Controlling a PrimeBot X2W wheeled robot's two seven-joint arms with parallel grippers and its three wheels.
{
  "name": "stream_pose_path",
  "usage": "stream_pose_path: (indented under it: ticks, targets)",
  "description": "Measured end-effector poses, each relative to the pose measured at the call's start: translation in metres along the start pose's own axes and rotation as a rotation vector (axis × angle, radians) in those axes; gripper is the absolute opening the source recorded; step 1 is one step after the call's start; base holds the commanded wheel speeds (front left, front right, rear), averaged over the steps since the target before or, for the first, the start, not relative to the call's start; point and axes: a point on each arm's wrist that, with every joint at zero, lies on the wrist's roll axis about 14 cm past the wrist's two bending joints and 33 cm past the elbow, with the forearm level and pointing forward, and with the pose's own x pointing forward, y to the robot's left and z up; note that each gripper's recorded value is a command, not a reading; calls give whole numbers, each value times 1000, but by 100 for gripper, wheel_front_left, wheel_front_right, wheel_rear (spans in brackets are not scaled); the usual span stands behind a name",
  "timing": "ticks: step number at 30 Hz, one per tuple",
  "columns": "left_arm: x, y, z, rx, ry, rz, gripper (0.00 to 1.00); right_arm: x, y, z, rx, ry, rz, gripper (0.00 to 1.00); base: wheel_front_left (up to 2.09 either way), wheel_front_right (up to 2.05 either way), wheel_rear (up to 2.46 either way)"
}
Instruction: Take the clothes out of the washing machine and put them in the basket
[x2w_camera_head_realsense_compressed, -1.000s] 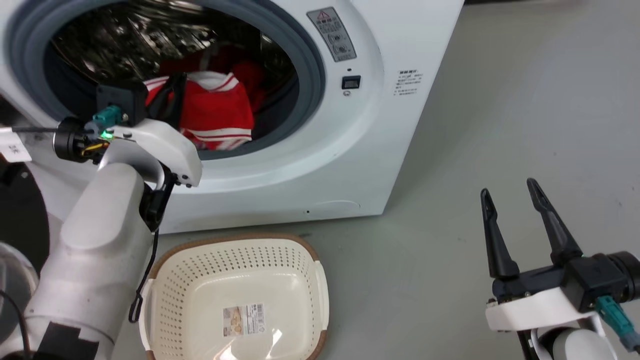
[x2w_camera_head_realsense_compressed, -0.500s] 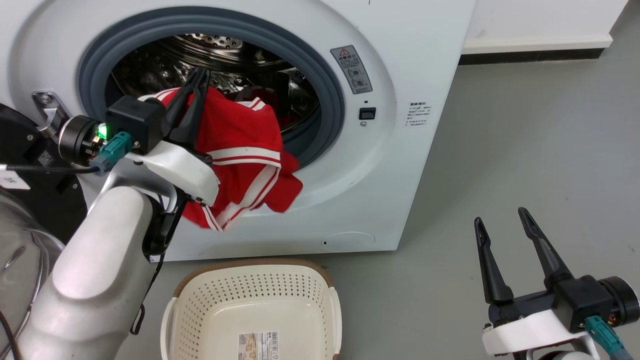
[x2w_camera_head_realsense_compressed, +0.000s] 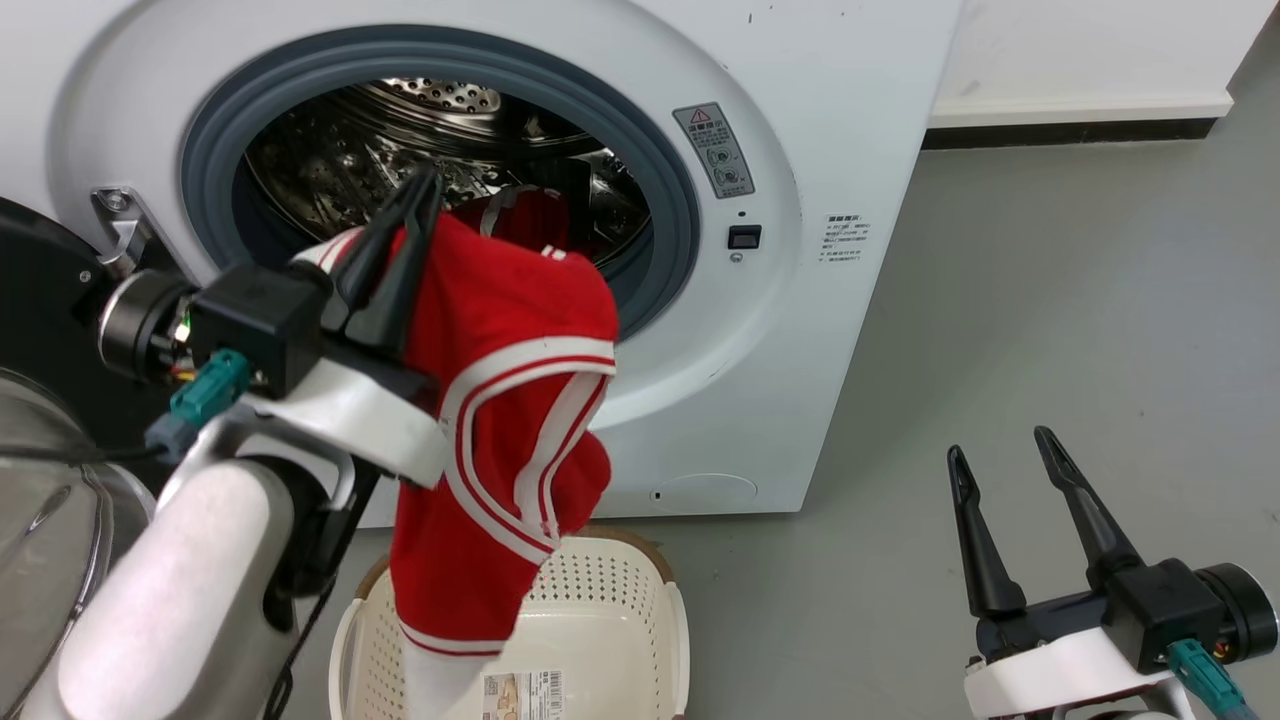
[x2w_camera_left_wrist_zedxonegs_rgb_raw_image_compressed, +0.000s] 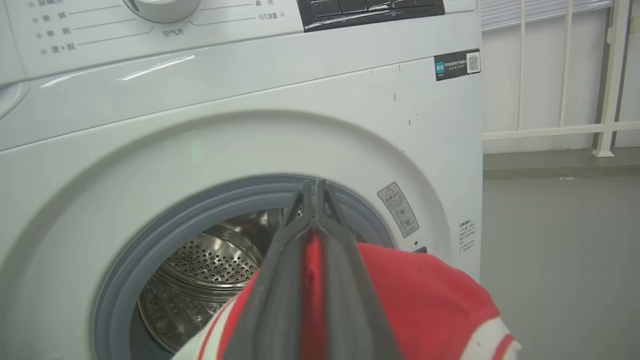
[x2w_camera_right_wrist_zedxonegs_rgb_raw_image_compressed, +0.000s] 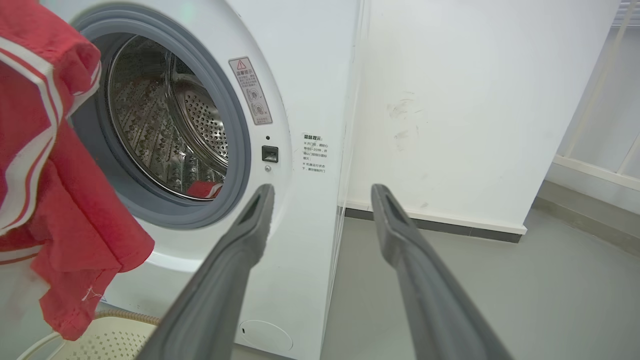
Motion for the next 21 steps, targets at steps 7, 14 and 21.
stream_pose_path:
  ticks: [7, 14, 21]
  targets:
    - [-20, -11, -26, -45, 79, -5, 0, 2, 1, -5, 4, 14, 3, 100, 0, 0, 0]
    - [-46, -25, -76, -131, 215, 2, 0, 6, 0, -14, 5, 37, 4, 100, 0, 0, 0]
    - [-70, -35, -143, -213, 384, 27, 0, 19, 0, -23, 0, 52, 12, 100, 0, 0, 0]
